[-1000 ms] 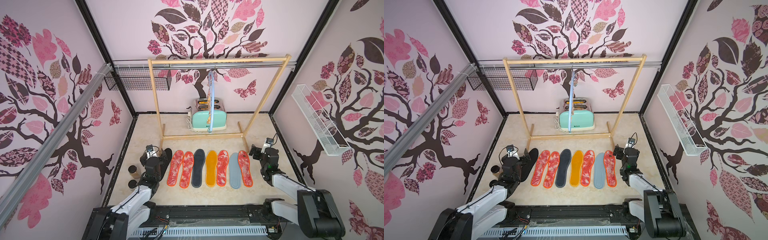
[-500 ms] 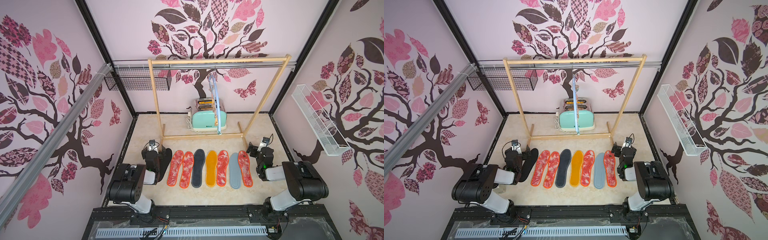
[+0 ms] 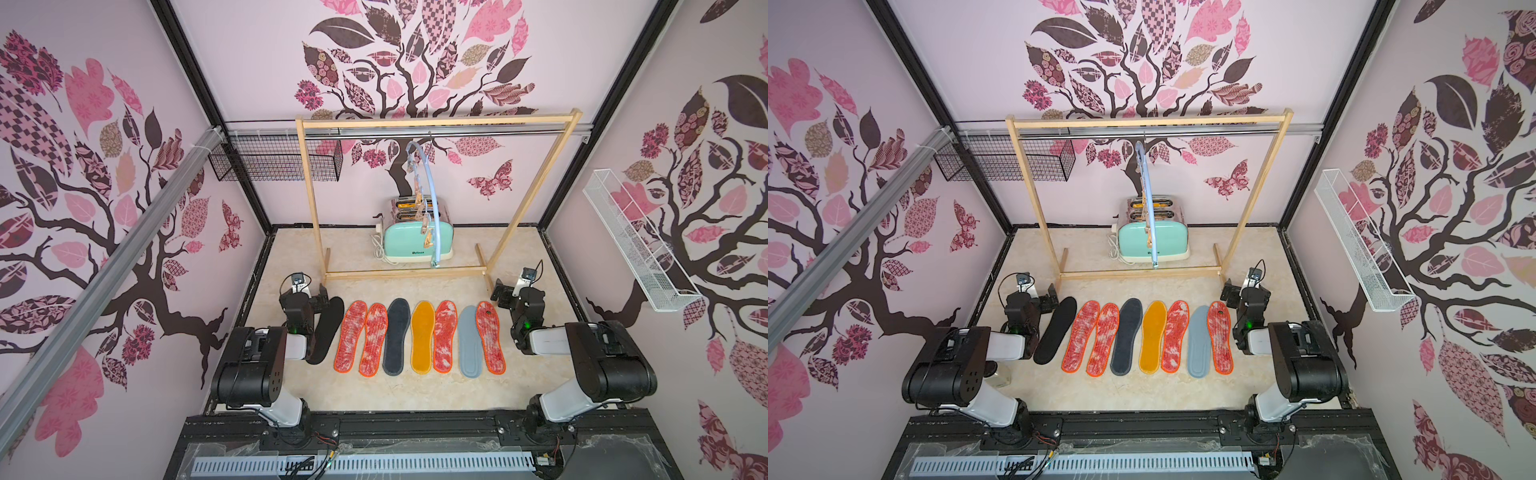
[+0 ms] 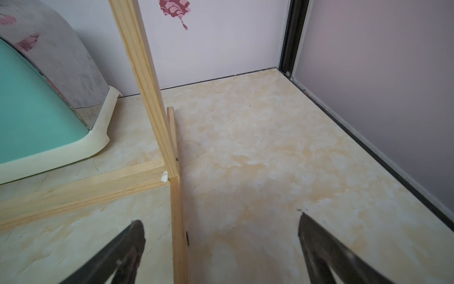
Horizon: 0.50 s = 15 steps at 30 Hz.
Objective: Take the shoe insoles off the hanger
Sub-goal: Reset both arms
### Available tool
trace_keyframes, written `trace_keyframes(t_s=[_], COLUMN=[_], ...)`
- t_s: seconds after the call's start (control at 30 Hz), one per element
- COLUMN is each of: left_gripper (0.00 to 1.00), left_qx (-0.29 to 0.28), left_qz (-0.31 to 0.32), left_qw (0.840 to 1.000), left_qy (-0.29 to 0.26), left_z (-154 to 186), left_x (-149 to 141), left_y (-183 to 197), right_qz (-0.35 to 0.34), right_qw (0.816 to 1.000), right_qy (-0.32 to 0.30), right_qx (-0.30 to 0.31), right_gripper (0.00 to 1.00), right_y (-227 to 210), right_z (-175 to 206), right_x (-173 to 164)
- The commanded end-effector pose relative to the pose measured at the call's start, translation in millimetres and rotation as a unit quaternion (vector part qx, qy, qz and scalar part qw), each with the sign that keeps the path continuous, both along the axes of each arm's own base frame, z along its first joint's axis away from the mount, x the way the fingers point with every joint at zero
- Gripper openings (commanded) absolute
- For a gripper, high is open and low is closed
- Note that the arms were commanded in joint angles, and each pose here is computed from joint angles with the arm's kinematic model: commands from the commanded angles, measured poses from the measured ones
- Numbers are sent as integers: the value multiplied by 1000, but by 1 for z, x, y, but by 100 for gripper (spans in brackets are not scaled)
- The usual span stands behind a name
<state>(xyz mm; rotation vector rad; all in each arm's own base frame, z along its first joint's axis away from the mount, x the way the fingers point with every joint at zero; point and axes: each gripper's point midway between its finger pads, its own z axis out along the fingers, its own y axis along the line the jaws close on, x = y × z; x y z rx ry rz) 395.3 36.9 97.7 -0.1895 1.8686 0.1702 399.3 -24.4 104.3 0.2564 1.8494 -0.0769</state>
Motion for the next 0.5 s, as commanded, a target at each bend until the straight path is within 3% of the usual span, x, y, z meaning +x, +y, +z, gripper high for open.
trace_keyframes(t_s=[0.0,0.47], left_gripper=[98,98], left_qx=[-5,-6], left_qz=[-4,-6], left_qw=[1000,1000], left_qy=[-6,-4], left_z=[5,4], left_x=[2,2], left_y=[-1,-2], right_qz=[-5,-5], right_qw=[1000,1000], right_qy=[-4,-5], right_qx=[-6,-6], right_gripper=[99,99], right_y=[-1,-1], right_z=[4,5], right_x=[1,2])
